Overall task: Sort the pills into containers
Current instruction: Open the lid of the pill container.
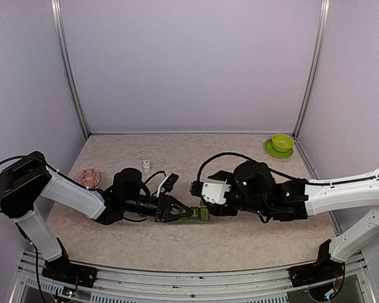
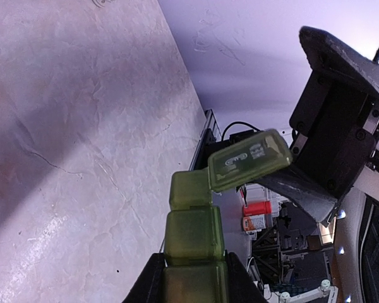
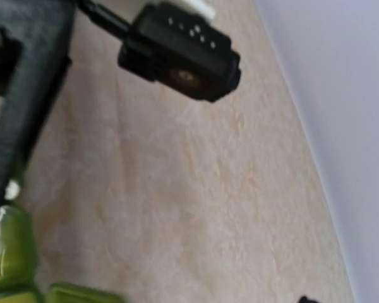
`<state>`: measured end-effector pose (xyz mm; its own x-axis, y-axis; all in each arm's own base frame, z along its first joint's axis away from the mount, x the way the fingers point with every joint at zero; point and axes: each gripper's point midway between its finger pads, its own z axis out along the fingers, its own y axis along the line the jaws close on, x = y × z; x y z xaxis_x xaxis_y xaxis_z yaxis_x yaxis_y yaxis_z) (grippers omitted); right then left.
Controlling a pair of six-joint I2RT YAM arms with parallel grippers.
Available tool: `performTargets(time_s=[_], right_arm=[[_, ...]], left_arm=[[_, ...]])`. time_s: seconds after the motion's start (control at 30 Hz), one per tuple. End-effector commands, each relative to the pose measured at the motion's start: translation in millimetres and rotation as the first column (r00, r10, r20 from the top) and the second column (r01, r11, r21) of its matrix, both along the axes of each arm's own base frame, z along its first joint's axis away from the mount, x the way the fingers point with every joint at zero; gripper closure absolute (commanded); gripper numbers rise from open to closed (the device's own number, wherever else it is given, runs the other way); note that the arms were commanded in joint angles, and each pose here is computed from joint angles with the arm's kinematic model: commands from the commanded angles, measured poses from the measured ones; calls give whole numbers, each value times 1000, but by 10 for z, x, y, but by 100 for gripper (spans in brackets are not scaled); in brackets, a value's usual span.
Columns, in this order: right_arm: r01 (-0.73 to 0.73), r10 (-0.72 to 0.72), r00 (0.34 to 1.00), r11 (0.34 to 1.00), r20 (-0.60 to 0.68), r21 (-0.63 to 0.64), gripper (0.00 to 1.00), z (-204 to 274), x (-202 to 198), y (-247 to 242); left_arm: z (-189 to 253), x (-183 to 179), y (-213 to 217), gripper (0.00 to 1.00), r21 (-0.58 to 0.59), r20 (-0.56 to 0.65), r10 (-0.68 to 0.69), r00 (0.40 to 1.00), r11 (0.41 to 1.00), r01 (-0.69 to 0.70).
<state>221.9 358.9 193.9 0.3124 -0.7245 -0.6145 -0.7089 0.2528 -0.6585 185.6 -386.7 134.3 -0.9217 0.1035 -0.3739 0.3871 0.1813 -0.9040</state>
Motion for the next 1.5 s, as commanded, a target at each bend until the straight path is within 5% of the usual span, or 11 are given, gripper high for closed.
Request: performTargets(time_s=[0.0,0.73,1.47], right_arm=[[48,-48,999,999,13,8,27,25,143,-13],[3,-7,997,999,-74,-42,28,-204,134,6],[314,-326,944,930,38,189,18,483,536,-534]], left_arm=[[85,-59,-96,83,-16,45,-48,998,999,49],[147,-100,-132,84,-14,93,-77,993,997,79],[-295,683,-129,84,40,22,41,999,998,-42]])
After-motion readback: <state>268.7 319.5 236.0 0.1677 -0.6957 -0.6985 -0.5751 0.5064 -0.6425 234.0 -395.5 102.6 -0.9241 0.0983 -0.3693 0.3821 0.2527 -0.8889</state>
